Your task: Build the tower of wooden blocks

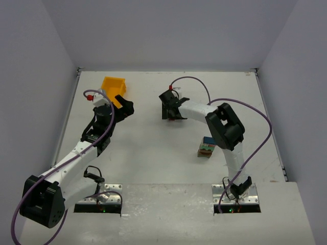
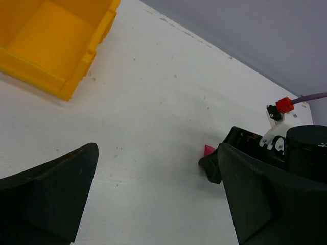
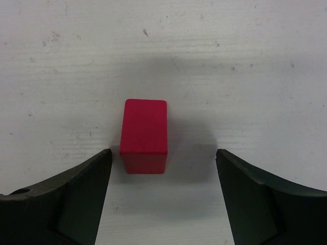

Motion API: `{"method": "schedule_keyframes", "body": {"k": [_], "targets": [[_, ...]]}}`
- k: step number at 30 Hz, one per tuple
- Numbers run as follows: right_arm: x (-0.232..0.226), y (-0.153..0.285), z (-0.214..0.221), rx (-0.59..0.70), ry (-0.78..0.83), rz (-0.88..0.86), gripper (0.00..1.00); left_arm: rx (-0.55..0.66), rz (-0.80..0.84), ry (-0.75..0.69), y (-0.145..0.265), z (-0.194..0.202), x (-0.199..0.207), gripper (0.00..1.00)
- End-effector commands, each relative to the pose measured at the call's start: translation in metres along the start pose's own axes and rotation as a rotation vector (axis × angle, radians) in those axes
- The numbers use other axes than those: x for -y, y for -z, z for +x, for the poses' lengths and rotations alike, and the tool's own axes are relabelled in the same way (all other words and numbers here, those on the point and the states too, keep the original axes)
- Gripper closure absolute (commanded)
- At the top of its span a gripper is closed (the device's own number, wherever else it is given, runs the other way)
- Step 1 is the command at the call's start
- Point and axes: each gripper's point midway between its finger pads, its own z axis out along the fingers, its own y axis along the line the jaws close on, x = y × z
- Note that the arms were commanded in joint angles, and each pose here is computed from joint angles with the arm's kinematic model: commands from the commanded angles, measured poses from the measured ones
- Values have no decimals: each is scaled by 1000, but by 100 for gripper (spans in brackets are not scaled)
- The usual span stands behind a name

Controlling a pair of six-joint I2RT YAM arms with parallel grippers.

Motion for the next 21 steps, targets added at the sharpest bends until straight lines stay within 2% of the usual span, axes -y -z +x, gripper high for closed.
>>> {"method": "schedule_keyframes", "body": {"k": [1, 5, 6, 8, 14, 17, 21], "targets": [[-15, 14, -26, 62, -95, -78, 20, 43, 42, 12, -2, -11, 10, 0], [-17, 15, -31, 80, -109, -86, 26, 42, 46, 12, -2, -11, 11, 0], [-16, 15, -32, 85, -113, -84, 30, 42, 46, 12, -2, -11, 11, 0], [-16, 15, -34, 95, -114, -80, 32, 42, 46, 12, -2, -10, 11, 0], [-9, 13, -36, 117, -115, -45, 47, 42, 44, 12, -3, -10, 10, 0], [-7, 14, -38, 125, -116, -33, 51, 41, 46, 12, -3, -10, 11, 0], [-8, 12, -40, 128, -114, -36, 52, 40, 48, 12, -3, -10, 11, 0]]}}
